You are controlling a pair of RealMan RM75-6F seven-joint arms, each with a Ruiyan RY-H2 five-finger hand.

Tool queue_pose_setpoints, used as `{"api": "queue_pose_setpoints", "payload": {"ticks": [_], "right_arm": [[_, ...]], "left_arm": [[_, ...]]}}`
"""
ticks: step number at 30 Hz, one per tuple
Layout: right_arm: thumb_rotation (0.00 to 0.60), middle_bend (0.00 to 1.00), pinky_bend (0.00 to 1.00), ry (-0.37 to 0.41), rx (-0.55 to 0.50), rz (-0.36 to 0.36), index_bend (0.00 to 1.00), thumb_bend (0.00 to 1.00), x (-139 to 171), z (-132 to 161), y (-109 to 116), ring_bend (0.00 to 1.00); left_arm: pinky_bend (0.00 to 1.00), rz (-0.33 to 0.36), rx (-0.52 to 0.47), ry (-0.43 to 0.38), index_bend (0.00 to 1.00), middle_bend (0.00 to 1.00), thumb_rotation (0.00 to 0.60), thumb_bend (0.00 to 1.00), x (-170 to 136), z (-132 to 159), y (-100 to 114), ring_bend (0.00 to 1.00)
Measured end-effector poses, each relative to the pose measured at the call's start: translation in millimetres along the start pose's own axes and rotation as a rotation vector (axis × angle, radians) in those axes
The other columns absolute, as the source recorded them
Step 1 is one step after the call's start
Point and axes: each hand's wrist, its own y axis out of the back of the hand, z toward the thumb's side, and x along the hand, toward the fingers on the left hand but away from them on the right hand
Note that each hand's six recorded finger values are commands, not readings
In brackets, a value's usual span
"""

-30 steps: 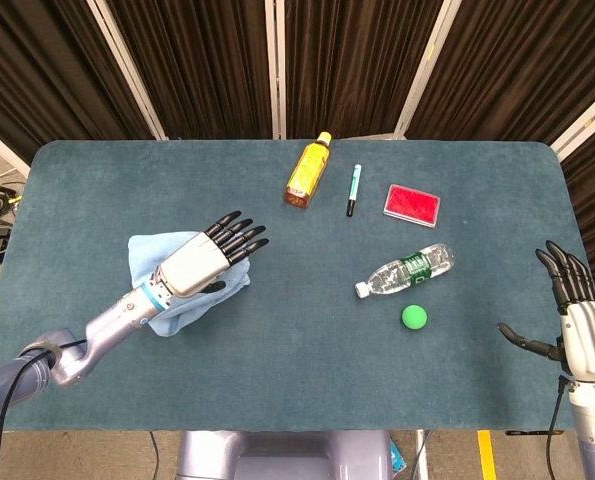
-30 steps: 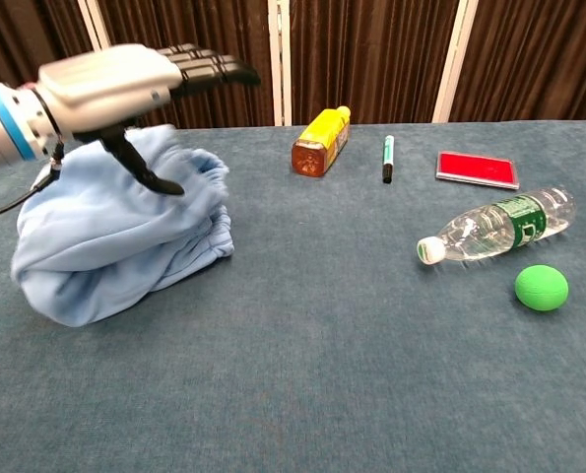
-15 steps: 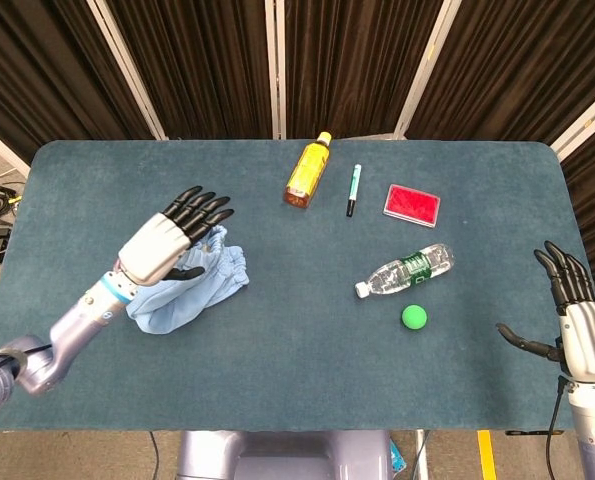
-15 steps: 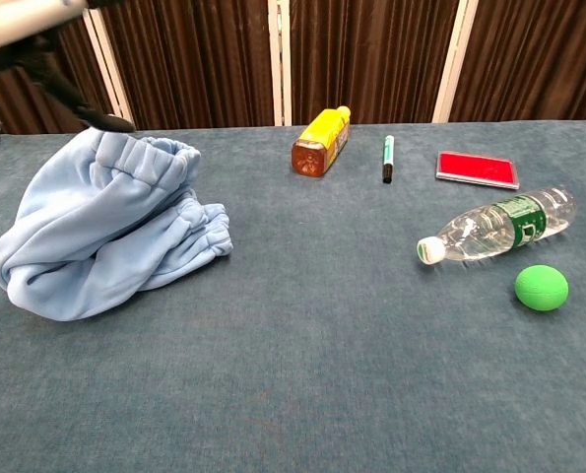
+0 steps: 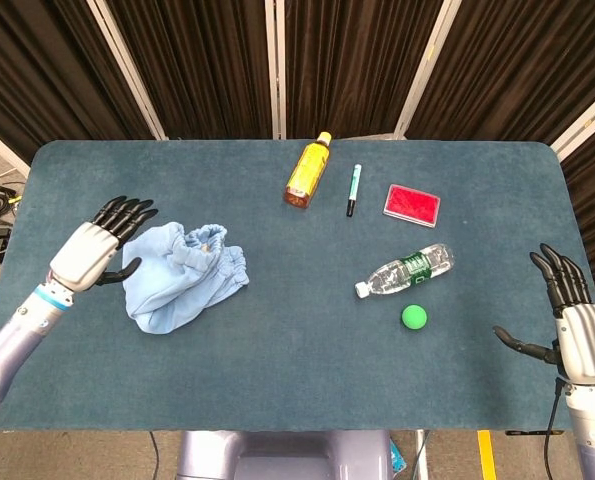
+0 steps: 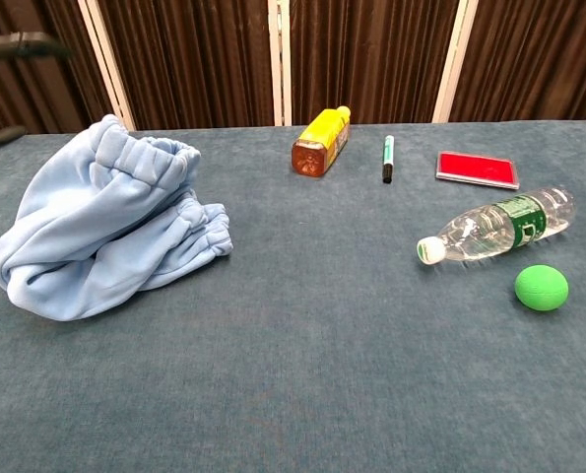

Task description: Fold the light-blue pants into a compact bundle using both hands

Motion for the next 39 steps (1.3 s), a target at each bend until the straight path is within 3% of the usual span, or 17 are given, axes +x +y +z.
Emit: {"api": "queue_pose_setpoints", "payload": {"ticks": [6,11,19,32,39], "right_arm": [[0.600,0.03,0.00,-0.009,0.005,-0.004,0.09,0.00,-1.1,-2.8,0.5,0.00],[0.600,0.03,0.00,-0.014,0.001,-0.012,0.09,0.00,-1.8,-4.5,2.9,0.00],[0.600,0.03,0.00,-0.019,-0.005,-0.018,0.09,0.00,-2.6,-7.3,6.0,0.00],[0.600,0.03,0.00,-0.022,-0.006,-0.019,0.09,0.00,-2.7,-8.3,6.8,0.00],[0.600,0.03,0.00,-0.022,-0.006,-0.018,0.09,0.00,-2.7,-8.2,6.7,0.00]], "left_arm": [[0.05,-0.083,-0.016,0.038,0.14,0.00,0.600,0.50,4.6,-8.8,-38.3,0.00],[0.06,-0.136,-0.032,0.004,0.15,0.00,0.600,0.50,16.4,9.0,-70.3,0.00],[0.09,-0.183,-0.035,-0.054,0.16,0.00,0.600,0.50,32.1,38.3,-99.1,0.02],[0.08,-0.287,0.015,-0.039,0.16,0.00,0.600,0.50,46.4,55.8,-133.1,0.02],[0.08,-0.269,0.003,-0.040,0.16,0.00,0.600,0.50,48.3,59.3,-131.4,0.02]]}}
